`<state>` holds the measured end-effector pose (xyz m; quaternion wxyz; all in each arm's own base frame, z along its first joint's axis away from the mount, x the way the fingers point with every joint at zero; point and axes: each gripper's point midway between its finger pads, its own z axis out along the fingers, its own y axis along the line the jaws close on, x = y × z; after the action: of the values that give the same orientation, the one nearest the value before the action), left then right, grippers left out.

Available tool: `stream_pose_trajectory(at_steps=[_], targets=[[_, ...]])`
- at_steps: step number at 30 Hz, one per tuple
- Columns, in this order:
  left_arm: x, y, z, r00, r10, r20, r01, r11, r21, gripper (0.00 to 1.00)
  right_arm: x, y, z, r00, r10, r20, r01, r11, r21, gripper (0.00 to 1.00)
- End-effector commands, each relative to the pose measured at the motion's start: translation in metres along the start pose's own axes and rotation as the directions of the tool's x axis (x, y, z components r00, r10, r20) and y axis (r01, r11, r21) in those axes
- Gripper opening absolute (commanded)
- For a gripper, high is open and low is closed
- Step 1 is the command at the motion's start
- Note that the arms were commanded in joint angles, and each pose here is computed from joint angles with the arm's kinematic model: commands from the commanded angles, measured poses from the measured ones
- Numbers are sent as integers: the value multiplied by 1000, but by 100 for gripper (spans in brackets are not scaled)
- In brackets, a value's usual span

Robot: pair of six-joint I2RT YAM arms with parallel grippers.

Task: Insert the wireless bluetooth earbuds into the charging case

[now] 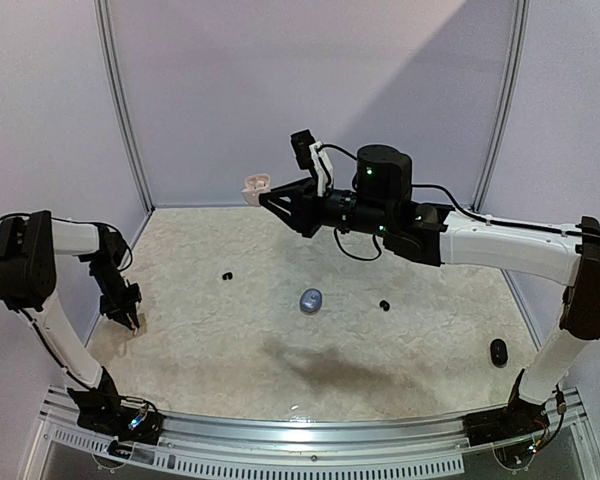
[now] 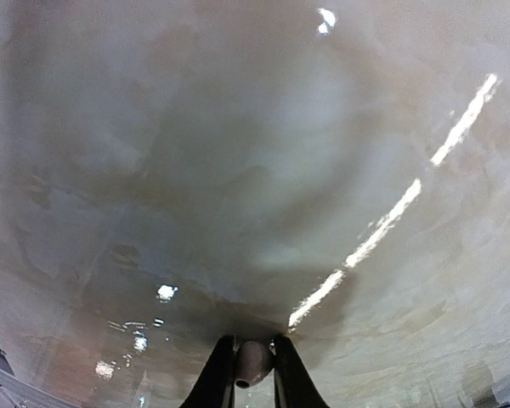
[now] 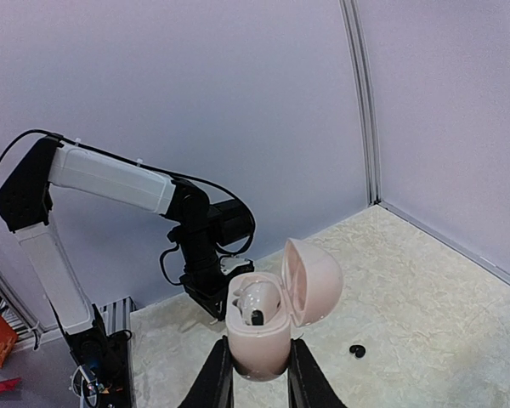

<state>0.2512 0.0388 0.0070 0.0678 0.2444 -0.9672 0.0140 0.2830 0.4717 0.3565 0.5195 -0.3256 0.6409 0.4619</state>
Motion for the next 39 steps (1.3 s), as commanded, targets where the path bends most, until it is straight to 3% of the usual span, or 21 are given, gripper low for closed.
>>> stream_pose_trajectory(at_steps=[1, 7, 11, 13, 18, 21, 23, 27, 33, 39], targets=[[-9, -13, -12, 996, 20, 82, -26, 997, 68, 0, -17, 3, -13, 1000, -1, 27, 1, 1000, 6, 0], [-17, -43, -50, 987, 41, 153, -75, 972, 224, 0, -12, 7, -10, 1000, -21, 13, 21, 999, -25, 0], [-24, -84, -110, 956, 80, 284, -191, 900, 391, 0, -17, 10, -8, 998, -50, 35, 52, 998, -44, 0], [-26, -107, -157, 902, 111, 416, -305, 847, 435, 0, -19, 11, -5, 997, -66, 42, 68, 996, -52, 0], [-13, -147, -280, 688, 121, 716, -576, 690, 437, 0, -26, 18, 3, 993, -100, 69, 106, 990, -95, 0], [13, -163, -341, 554, 91, 828, -709, 572, 411, 0, -31, 22, 6, 990, -112, 85, 122, 986, -117, 0], [43, -176, -378, 439, 77, 895, -804, 478, 353, 0, -34, 26, 9, 988, -121, 93, 133, 982, -137, 0], [105, -191, -441, 249, -19, 968, -927, 286, 244, 0, -48, 42, 7, 974, -146, 172, 182, 959, -216, 0], [175, -204, -497, 151, -91, 984, -987, 41, 155, 0, -62, 64, 10, 941, -206, 269, 285, 910, -302, 0], [225, -215, -504, 104, -87, 991, -987, -135, 91, 0, -73, 69, 20, 874, -349, 339, 444, 856, -263, 0]])
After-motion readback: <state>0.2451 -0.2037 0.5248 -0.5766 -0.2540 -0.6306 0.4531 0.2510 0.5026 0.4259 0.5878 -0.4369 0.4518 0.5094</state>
